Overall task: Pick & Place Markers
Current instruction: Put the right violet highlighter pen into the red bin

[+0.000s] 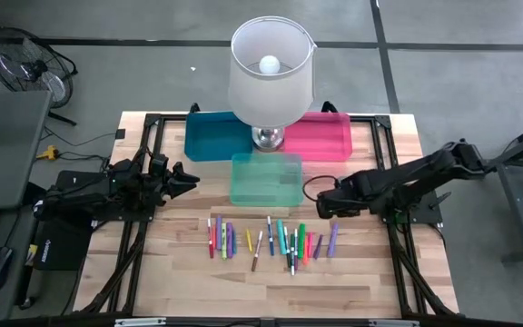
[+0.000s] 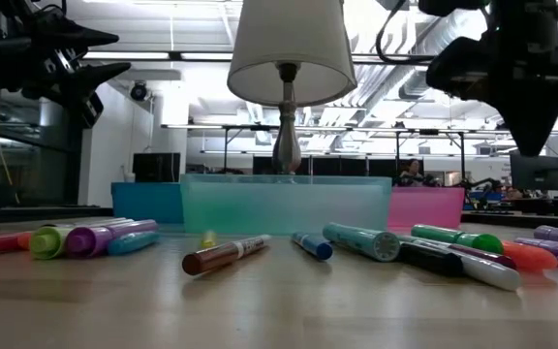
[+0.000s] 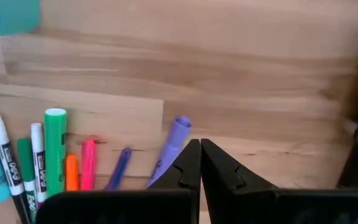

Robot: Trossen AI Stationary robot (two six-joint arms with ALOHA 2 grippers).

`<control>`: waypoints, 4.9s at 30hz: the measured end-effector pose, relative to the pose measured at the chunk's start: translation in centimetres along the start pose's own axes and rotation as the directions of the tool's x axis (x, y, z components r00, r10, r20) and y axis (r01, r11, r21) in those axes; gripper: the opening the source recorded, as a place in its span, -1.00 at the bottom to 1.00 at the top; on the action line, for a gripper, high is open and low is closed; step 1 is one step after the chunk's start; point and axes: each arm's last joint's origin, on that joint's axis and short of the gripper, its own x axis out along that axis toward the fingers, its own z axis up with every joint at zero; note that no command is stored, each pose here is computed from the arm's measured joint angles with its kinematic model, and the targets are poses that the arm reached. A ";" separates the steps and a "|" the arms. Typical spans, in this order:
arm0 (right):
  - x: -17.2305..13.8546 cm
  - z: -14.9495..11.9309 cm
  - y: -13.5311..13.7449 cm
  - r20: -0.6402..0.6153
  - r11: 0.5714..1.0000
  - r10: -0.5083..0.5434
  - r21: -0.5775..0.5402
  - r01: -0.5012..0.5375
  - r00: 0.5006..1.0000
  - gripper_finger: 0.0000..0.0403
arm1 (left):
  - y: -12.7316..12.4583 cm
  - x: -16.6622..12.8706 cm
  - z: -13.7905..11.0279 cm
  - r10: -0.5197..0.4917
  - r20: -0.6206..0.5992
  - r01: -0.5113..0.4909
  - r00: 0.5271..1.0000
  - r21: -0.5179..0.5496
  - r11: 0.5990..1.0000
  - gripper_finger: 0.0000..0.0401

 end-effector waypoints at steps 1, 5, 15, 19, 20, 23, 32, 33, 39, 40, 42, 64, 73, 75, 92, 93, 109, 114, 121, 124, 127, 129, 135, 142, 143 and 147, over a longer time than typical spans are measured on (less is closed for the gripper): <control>0.2 -0.2 0.2 -0.009 1.000 -0.003 -0.001 0.003 1.000 -1.00 | 0.0 0.0 0.0 0.000 0.000 0.000 1.000 0.000 1.000 -0.22; 0.9 -0.7 0.7 -0.047 1.000 -0.009 0.011 0.010 0.999 -1.00 | 0.0 0.0 0.0 0.000 0.000 0.000 1.000 0.000 1.000 -0.22; 3.1 -2.3 1.8 -0.103 0.996 -0.078 0.043 0.083 0.992 -0.97 | 0.0 0.0 0.0 -0.001 -0.001 0.001 1.000 0.000 1.000 -0.22; 3.9 -2.9 2.8 -0.102 0.998 -0.025 0.060 0.032 0.994 -0.79 | 0.0 0.0 0.0 -0.002 -0.001 0.002 1.000 0.000 1.000 -0.22; 4.0 -3.1 3.0 -0.103 0.998 -0.017 0.065 0.024 0.995 -0.72 | 0.0 0.0 0.0 -0.002 -0.001 0.002 1.000 0.000 1.000 -0.22; 4.5 -3.5 3.2 -0.107 0.995 -0.020 0.093 0.030 0.994 -0.48 | 0.0 0.0 0.0 -0.003 -0.002 0.003 1.000 0.000 1.000 -0.22; 5.6 -4.0 3.4 -0.106 0.988 -0.062 0.137 0.077 0.992 0.08 | 0.0 0.0 0.0 -0.003 -0.002 0.003 1.000 0.000 1.000 -0.22; 5.8 -4.1 3.4 -0.106 0.987 -0.072 0.137 0.086 0.992 0.10 | 0.0 0.0 0.0 -0.003 -0.002 0.003 1.000 0.000 1.000 -0.22; 6.5 -4.4 3.4 -0.123 0.980 -0.116 0.148 0.134 0.986 0.11 | 0.0 0.0 0.0 -0.003 -0.002 0.003 1.000 0.000 1.000 -0.22; 6.5 -4.5 3.3 -0.127 0.978 -0.124 0.155 0.143 0.984 0.10 | 0.0 0.0 0.0 -0.003 -0.002 0.003 1.000 0.000 1.000 -0.22; 6.5 -4.6 3.1 -0.123 0.972 -0.139 0.175 0.160 0.983 0.08 | 0.0 0.0 0.0 -0.003 -0.002 0.003 1.000 0.000 1.000 -0.22; 9.0 -4.6 2.4 -0.152 0.972 -0.048 0.220 0.081 0.987 -0.06 | 0.0 0.0 0.0 0.000 0.000 0.000 1.000 0.000 1.000 -0.22; 9.1 -4.6 2.4 -0.147 0.982 -0.048 0.174 0.073 0.988 -0.58 | 0.0 0.0 0.0 -0.001 0.000 0.001 1.000 0.000 1.000 -0.22; 9.1 -4.6 2.3 -0.149 0.985 -0.053 0.155 0.076 0.987 -0.69 | 0.0 0.0 0.0 -0.001 0.000 0.001 1.000 0.000 1.000 -0.22; 6.8 -1.6 2.1 -0.125 0.997 0.019 0.071 -0.011 0.992 -0.74 | 0.0 0.0 0.0 -0.003 -0.002 0.003 1.000 0.000 1.000 -0.22; 6.4 -1.2 2.1 -0.112 0.997 0.042 0.067 -0.035 0.993 -0.74 | 0.0 0.0 0.0 -0.003 -0.002 0.003 1.000 0.000 1.000 -0.22; 1.0 9.4 -0.6 0.048 0.946 0.261 -0.212 -0.245 0.964 -0.73 | 0.0 0.0 0.0 -0.003 -0.002 0.003 1.000 0.000 1.000 -0.22; 0.6 12.9 -1.3 0.068 0.891 0.327 -0.355 -0.283 0.943 -0.73 | 0.0 0.0 0.0 -0.002 -0.002 0.002 1.000 0.000 1.000 -0.22; -2.6 17.0 -2.2 0.241 0.828 0.310 -0.543 -0.136 0.920 -0.72 | 0.0 0.0 0.0 0.000 0.000 0.000 1.000 0.000 1.000 -0.22; -3.4 18.7 -2.4 0.296 0.790 0.239 -0.614 -0.008 0.925 -0.72 | 0.0 0.0 0.0 0.000 0.000 0.000 1.000 0.000 1.000 -0.22; -3.5 20.5 -2.3 0.316 0.730 0.160 -0.675 0.103 0.935 -0.72 | 0.0 0.0 0.0 0.000 0.000 0.000 1.000 0.000 1.000 -0.22; -3.1 21.5 -2.5 0.311 0.703 0.112 -0.696 0.146 0.944 -0.72 | 0.0 0.0 0.0 -0.001 0.000 0.001 1.000 0.000 1.000 -0.22; -2.3 22.6 -2.8 0.291 0.669 0.070 -0.723 0.172 0.954 -0.72 | 0.0 0.0 0.0 0.000 0.000 0.000 1.000 0.000 1.000 -0.22; -2.4 23.0 -3.4 0.305 0.710 0.043 -0.679 0.185 0.951 -0.71 | 0.0 0.0 0.0 -0.001 -0.001 0.001 1.000 0.000 1.000 -0.22; -2.4 23.1 -3.4 0.305 0.719 0.043 -0.670 0.183 0.951 -0.71 | 0.0 0.0 0.0 -0.001 -0.001 0.001 1.000 0.000 1.000 -0.22; -2.4 23.2 -3.7 0.302 0.733 0.036 -0.656 0.180 0.953 -0.71 | 0.0 0.0 0.0 -0.003 -0.003 0.003 1.000 0.000 1.000 -0.22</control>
